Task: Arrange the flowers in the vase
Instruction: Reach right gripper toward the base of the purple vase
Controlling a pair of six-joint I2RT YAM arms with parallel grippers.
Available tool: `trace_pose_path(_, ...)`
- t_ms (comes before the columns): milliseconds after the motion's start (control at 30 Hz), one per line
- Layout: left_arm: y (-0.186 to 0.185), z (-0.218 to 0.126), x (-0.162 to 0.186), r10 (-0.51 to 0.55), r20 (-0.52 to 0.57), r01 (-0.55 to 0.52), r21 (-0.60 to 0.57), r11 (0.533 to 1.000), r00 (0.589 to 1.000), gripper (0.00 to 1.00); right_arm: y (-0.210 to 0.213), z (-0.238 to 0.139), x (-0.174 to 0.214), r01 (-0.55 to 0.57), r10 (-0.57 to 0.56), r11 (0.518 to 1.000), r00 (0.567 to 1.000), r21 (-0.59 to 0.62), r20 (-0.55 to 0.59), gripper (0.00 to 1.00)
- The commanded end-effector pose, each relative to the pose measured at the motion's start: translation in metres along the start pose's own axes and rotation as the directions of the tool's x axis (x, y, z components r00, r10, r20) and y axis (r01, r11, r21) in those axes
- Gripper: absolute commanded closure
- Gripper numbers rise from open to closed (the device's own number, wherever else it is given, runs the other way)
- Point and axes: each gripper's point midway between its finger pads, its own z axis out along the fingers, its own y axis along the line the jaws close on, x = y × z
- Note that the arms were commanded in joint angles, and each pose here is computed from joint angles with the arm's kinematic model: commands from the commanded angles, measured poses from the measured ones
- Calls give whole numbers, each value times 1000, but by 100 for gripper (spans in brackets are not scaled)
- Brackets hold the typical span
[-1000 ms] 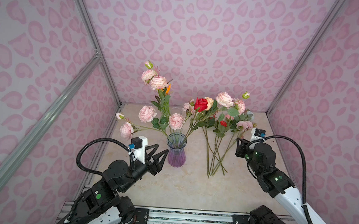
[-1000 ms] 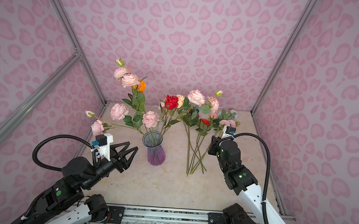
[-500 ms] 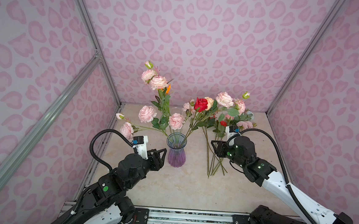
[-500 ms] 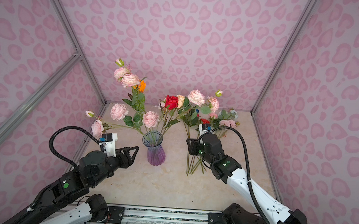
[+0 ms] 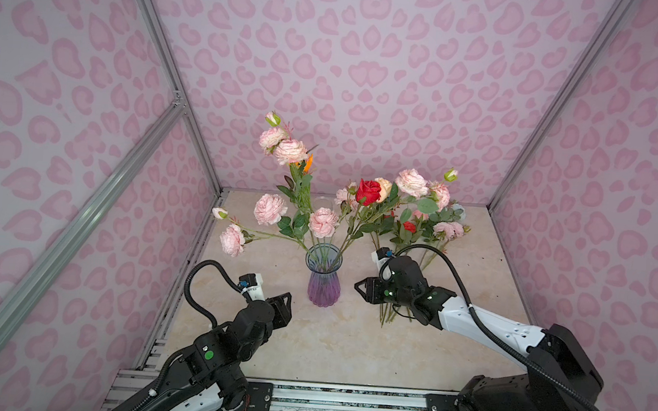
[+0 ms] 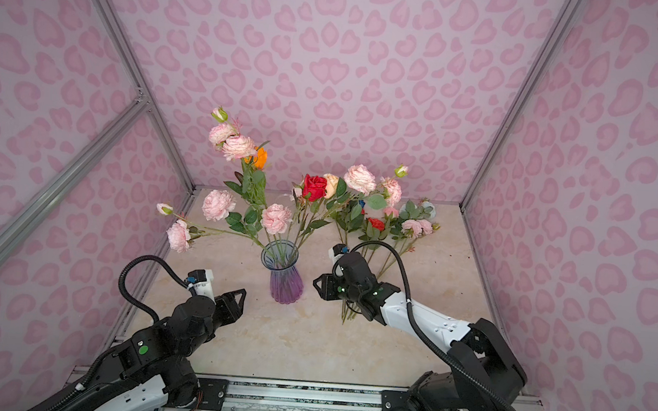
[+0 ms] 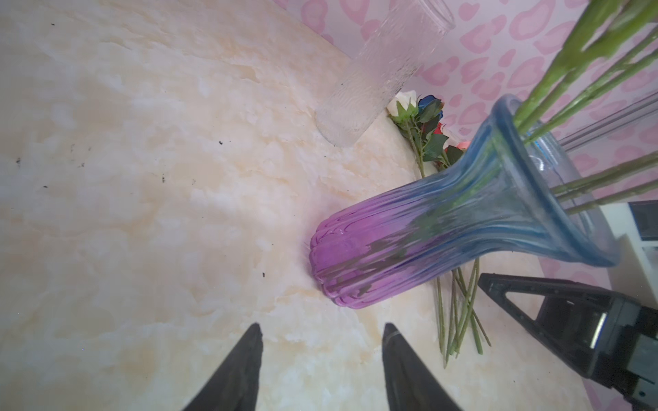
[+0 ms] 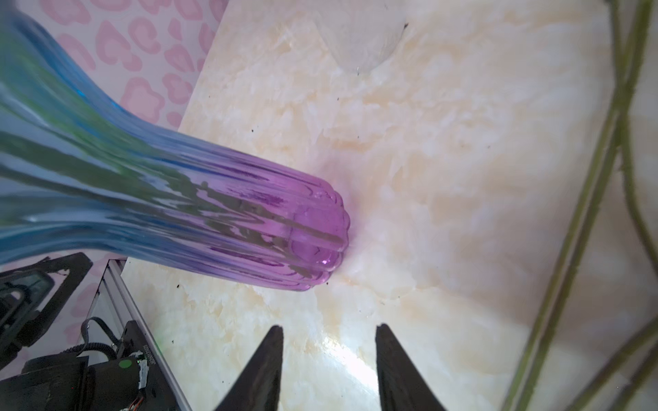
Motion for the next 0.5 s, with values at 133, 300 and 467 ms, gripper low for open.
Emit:
trace_pose_path(133, 4, 4, -3, 3, 29, -2, -29, 1000, 1000, 44, -3, 30, 18, -51, 49, 997, 998, -49, -37, 59)
trace_pose_path(300, -1, 6, -7, 21, 33, -20, -34, 999, 999, 43, -2, 46, 23, -76, 71, 994, 996, -72, -60, 60)
trace_pose_path(467, -1, 5, -9, 39, 35, -37, -37, 999, 999, 43, -1, 60, 20, -83, 79, 994, 995, -77, -62, 60)
